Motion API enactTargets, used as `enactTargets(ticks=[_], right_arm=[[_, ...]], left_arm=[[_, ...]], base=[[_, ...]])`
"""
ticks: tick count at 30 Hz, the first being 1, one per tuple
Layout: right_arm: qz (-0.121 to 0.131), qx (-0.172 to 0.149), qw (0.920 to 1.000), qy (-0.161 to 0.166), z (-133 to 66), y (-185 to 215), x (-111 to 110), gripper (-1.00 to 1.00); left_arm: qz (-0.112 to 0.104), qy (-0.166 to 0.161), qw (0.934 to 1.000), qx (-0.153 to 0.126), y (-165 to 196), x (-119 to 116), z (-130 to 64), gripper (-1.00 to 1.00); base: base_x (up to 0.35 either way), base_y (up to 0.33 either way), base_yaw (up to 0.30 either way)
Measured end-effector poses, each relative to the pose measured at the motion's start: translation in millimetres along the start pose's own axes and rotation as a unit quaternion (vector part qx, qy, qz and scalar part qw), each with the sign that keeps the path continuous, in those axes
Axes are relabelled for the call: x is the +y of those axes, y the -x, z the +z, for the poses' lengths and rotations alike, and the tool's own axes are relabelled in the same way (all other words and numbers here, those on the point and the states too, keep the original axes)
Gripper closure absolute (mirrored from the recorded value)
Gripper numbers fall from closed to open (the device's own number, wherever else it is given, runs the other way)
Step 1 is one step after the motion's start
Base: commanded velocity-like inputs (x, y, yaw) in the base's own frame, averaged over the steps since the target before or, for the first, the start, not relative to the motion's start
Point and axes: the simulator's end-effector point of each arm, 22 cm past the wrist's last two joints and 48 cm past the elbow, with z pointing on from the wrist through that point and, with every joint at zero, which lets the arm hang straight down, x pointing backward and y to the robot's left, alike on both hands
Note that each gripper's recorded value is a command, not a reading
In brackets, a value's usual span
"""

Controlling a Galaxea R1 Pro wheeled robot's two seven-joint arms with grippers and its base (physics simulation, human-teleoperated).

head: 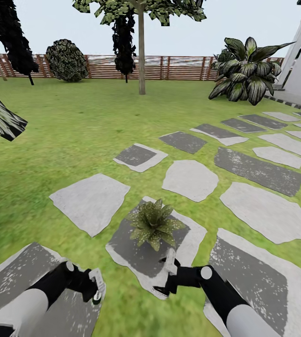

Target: Pick up the pesticide atomizer in the garden and spray insectifuge to fully cover both potted plants in the garden.

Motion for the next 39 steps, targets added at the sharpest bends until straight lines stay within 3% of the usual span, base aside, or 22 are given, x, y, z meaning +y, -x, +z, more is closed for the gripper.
enactTargets(ticks=[1,3,4,6,7,9,10,11,12,13,14,16,18,19,20,23,28,39], right_arm=[[0.006,0.004,0.9998,-0.017,0.4,-5.3,-5.2,-1.0],[0.029,0.021,0.9965,-0.075,1.4,-28.3,-19.5,-1.0],[0.045,0.04,0.9912,-0.118,-2.4,-51.2,-29.0,-1.0],[0.087,0.083,0.9716,-0.204,-20.0,-103.7,-43.4,-1.0],[0.104,0.096,0.9625,-0.231,-27.5,-121.0,-45.5,-1.0],[0.153,0.114,0.9351,-0.298,-48.7,-159.1,-45.3,-1.0],[0.165,0.112,0.9274,-0.317,-55.8,-166.5,-45.9,-1.0],[0.176,0.108,0.9155,-0.345,-71.7,-179.2,-50.0,-1.0],[0.18,0.109,0.9089,-0.36,-81.8,-188.2,-50.5,-1.0],[0.185,0.117,0.9001,-0.377,-96.1,-204.5,-45.5,-1.0],[0.188,0.124,0.8929,-0.39,-109.4,-218.9,-39.6,-1.0],[0.207,0.11,0.8741,-0.425,-139.2,-241.0,-28.6,-1.0],[0.251,0.087,0.8431,-0.468,-164.9,-258.1,-15.4,-1.0],[0.267,0.082,0.8302,-0.482,-173.3,-264.3,-11.3,-1.0],[0.276,0.08,0.8226,-0.491,-178.9,-268.4,-9.2,-1.0],[0.279,0.088,0.8267,-0.481,-173.4,-272.4,6.2,-1.0],[0.277,0.093,0.8264,-0.481,-178.6,-276.8,6.0,-1.0],[0.279,0.09,0.8265,-0.48,-175.3,-274.6,7.0,-1.0]], left_arm=[[-0.017,0.009,0.9998,-0.003,-3.7,1.1,3.6,1.0],[-0.076,0.05,0.9955,-0.027,-6.8,13.8,8.5,1.0],[-0.116,0.072,0.9897,-0.043,-8.2,20.7,10.5,1.0],[-0.176,0.106,0.9774,-0.053,-23.3,23.9,16.7,1.0],[-0.19,0.119,0.973,-0.055,-29.0,25.1,18.2,1.0],[-0.218,0.166,0.9587,-0.077,-40.3,30.8,20.4,1.0],[-0.23,0.182,0.9521,-0.087,-44.0,31.3,20.9,1.0],[-0.253,0.205,0.9399,-0.103,-52.2,29.8,22.0,1.0],[-0.271,0.218,0.9311,-0.109,-59.1,27.0,23.3,1.0],[-0.298,0.237,0.9182,-0.108,-74.5,19.7,26.2,1.0],[-0.316,0.249,0.9099,-0.101,-91.1,9.6,29.4,1.0],[-0.333,0.257,0.9029,-0.09,-109.7,-6.2,34.4,1.0],[-0.335,0.26,0.9007,-0.093,-113.2,-12.0,35.7,1.0],[-0.335,0.261,0.9003,-0.096,-113.7,-14.8,36.5,1.0],[-0.335,0.261,0.9002,-0.097,-114.5,-18.5,37.9,1.0],[-0.341,0.254,0.9006,-0.093,-119.0,-34.1,44.6,1.0],[-0.347,0.251,0.9002,-0.081,-136.3,-47.1,46.3,1.0],[-0.347,0.25,0.9004,-0.079,-138.8,-49.5,46.8,1.0]], base=[[0.0,0.0,0.0],[0.0,0.0,0.0],[0.0,0.0,0.0],[0.0,0.0,0.0],[0.0,0.0,0.0],[0.0,0.0,0.0],[0.0,0.0,0.0],[0.0,0.0,0.0],[0.0,0.0,0.0],[0.0,0.0,0.0],[0.0,0.0,0.0],[0.0,0.0,0.0],[0.0,0.0,0.0],[0.0,0.0,0.0],[0.0,0.0,0.0],[0.0,0.0,0.0],[0.0,0.0,0.0],[0.0,-0.023,0.148]])
